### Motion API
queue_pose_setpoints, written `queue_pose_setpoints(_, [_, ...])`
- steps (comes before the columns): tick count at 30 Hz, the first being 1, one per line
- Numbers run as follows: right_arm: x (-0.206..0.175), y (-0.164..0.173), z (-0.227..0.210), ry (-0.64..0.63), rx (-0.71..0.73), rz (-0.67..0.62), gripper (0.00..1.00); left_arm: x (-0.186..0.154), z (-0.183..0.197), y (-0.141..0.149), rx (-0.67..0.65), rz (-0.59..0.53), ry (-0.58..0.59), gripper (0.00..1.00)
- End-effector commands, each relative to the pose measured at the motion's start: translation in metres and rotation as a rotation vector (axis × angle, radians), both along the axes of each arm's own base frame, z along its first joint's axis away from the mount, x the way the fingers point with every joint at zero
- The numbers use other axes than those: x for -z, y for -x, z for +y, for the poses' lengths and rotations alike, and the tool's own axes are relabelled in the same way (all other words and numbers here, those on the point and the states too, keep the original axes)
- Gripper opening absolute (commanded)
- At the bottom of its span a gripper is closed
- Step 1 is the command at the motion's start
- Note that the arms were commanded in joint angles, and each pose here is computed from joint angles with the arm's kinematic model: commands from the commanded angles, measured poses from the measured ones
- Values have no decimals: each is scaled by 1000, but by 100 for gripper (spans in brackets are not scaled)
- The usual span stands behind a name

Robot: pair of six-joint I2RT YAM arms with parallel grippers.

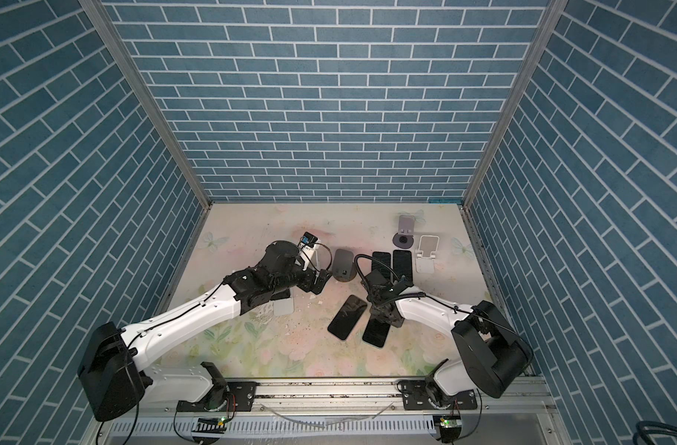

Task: Remove the phone from the phone stand
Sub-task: Place the phone at the bottom-center of the table.

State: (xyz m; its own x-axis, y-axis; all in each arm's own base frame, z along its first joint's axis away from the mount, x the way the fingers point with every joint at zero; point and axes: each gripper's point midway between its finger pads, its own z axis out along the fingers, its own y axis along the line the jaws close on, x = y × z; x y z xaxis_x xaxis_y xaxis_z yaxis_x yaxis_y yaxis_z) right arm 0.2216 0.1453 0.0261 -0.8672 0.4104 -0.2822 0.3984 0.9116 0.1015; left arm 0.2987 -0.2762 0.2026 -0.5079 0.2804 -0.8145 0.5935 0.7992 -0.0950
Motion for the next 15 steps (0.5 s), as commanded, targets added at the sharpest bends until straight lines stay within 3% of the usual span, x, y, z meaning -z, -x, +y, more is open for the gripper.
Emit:
queue_pose_setpoints(1, [-6,-8,0,8,21,-24,52,-2,1,2,5,-14,-5,100])
queue_pose_setpoints(15, [-25,-16,-4,28,6,-82,54,-1,5,1,-11,-5,-20,100])
